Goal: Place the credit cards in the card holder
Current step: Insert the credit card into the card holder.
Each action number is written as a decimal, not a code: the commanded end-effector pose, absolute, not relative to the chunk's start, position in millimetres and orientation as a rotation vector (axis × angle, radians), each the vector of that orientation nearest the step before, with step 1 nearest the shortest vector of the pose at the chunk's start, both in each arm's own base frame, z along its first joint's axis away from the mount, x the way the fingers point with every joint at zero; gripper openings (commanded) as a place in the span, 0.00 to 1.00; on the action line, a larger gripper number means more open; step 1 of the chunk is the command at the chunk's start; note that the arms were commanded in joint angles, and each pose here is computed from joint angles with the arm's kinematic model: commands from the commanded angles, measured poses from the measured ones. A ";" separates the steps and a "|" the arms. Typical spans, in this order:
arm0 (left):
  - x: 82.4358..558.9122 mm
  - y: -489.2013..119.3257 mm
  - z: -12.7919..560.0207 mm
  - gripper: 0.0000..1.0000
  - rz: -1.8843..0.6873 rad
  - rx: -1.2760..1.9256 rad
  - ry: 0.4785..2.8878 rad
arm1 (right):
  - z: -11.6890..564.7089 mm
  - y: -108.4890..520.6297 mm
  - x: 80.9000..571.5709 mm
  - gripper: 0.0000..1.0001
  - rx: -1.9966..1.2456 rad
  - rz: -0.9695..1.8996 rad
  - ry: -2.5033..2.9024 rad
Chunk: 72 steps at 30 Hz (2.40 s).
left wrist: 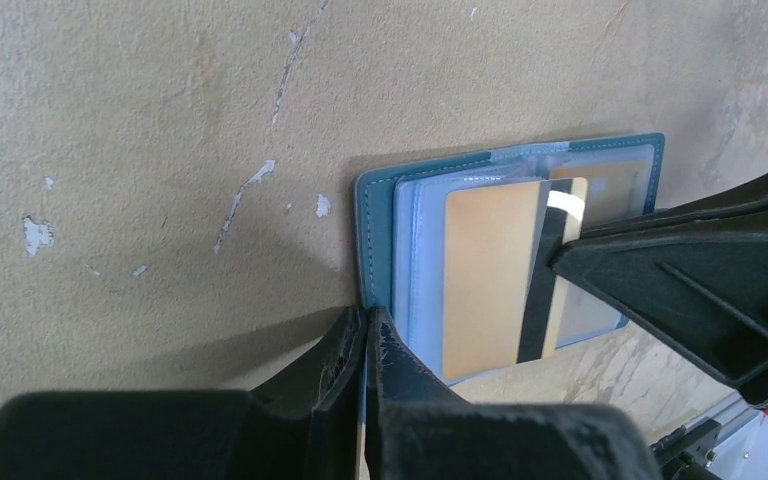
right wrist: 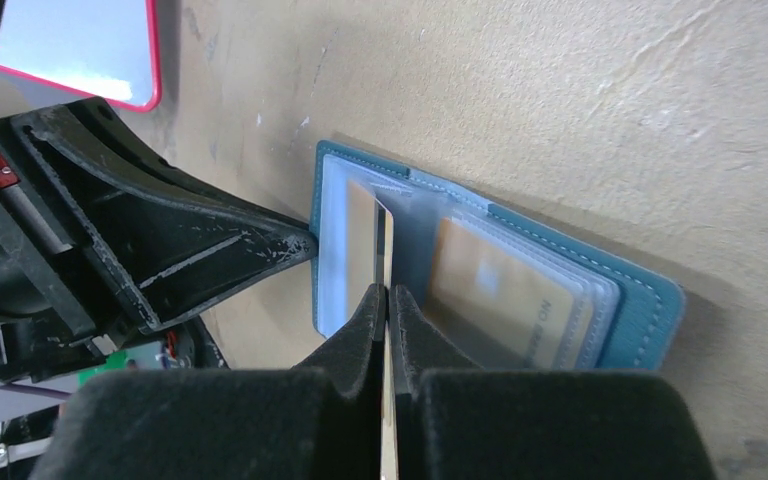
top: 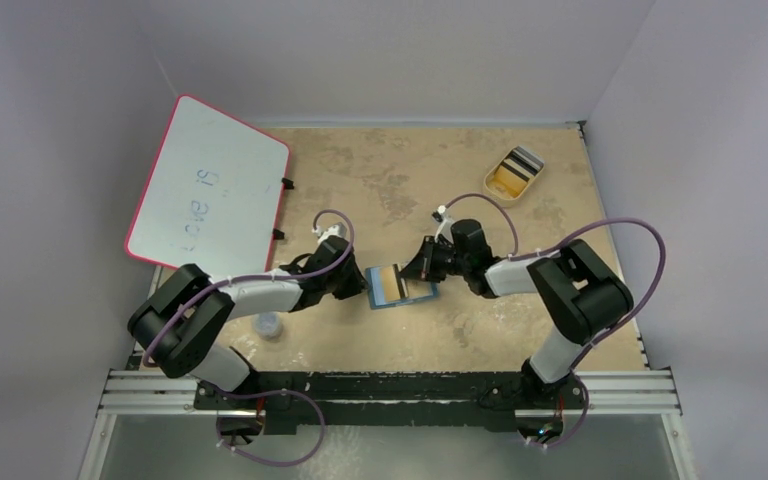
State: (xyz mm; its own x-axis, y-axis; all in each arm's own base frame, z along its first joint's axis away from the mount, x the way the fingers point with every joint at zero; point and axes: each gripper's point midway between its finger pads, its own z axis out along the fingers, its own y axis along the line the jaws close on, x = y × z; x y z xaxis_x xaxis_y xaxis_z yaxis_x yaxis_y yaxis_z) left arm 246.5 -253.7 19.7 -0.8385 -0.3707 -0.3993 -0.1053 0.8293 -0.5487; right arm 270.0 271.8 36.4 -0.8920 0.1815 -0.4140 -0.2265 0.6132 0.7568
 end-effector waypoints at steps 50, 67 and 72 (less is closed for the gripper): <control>226.0 -258.4 52.4 0.00 -0.808 -0.137 2.534 | 126.9 253.4 351.8 0.45 -0.316 0.810 2.251; 210.2 -259.4 61.8 0.00 -0.844 0.009 2.573 | 162.0 27.5 513.0 0.69 -0.315 -0.452 2.134; 212.5 -260.7 66.1 0.00 -0.846 0.018 2.561 | 120.0 -8.4 522.2 0.86 -0.382 -0.550 2.261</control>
State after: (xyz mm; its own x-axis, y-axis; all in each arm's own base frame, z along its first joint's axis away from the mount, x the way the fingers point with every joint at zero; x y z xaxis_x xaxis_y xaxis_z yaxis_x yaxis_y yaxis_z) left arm 201.1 -248.5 39.3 -0.9263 -0.1335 -0.3523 0.0793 0.8451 -0.5287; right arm 518.4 30.5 123.4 -0.6080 -0.3322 -0.7211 -0.0845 0.9302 -0.3573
